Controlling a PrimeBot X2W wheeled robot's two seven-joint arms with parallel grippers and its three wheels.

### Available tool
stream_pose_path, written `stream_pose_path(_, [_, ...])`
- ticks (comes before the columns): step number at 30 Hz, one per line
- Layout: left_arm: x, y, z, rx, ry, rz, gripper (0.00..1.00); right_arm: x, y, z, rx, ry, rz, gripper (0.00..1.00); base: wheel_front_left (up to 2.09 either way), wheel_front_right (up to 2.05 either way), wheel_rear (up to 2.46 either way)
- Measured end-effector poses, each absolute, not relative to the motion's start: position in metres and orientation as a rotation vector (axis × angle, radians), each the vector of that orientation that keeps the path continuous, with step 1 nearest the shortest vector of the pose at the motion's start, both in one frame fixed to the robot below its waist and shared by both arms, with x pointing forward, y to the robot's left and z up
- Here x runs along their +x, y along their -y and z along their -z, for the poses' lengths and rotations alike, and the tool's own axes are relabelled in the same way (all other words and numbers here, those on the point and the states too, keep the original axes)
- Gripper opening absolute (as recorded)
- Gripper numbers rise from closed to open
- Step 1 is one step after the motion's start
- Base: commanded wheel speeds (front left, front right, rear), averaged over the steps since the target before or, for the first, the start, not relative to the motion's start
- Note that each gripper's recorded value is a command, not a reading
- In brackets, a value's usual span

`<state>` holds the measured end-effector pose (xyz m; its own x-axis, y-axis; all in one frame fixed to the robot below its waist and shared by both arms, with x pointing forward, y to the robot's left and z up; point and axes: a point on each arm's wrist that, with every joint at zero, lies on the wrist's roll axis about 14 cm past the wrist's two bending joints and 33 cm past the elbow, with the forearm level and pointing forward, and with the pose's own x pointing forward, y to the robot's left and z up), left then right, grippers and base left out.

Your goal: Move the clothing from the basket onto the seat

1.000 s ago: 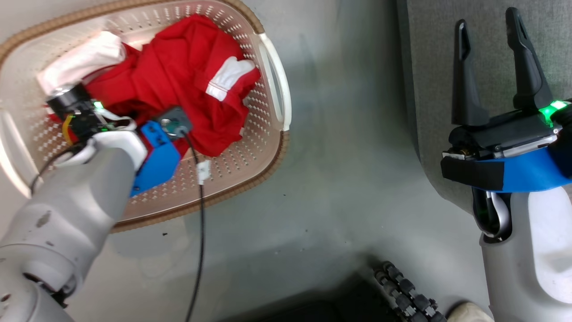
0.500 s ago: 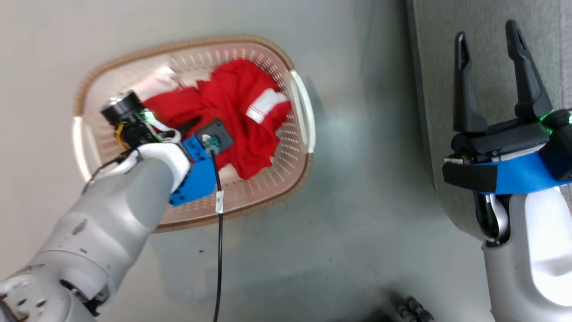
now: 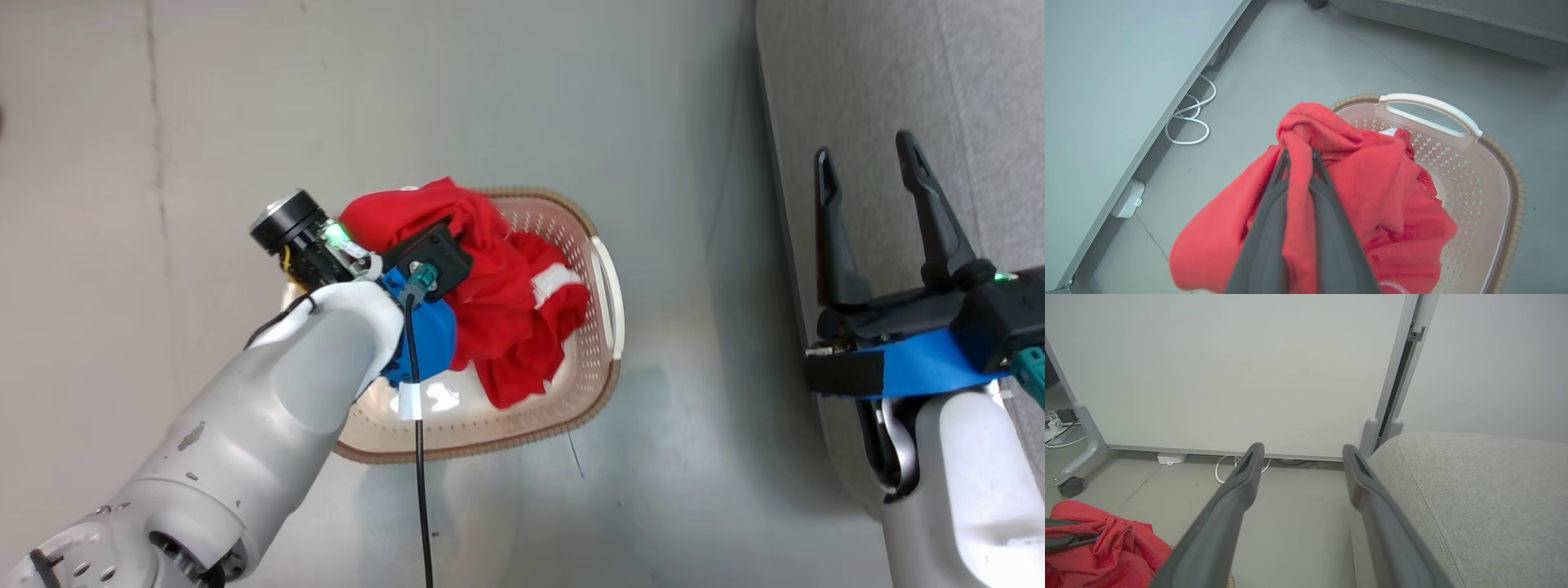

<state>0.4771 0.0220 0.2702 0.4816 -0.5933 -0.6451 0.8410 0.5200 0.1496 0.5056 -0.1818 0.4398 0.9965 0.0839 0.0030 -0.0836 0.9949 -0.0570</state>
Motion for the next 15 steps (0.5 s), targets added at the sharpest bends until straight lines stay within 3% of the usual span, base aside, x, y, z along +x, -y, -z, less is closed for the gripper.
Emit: stream_pose_path(15, [0.497,-0.001,-0.456,0.280,-0.121,0.748,0.00,0.455,0.179,-0.503,-0.040,0.102,-0.079,1.00,0.00,0.00,0.00])
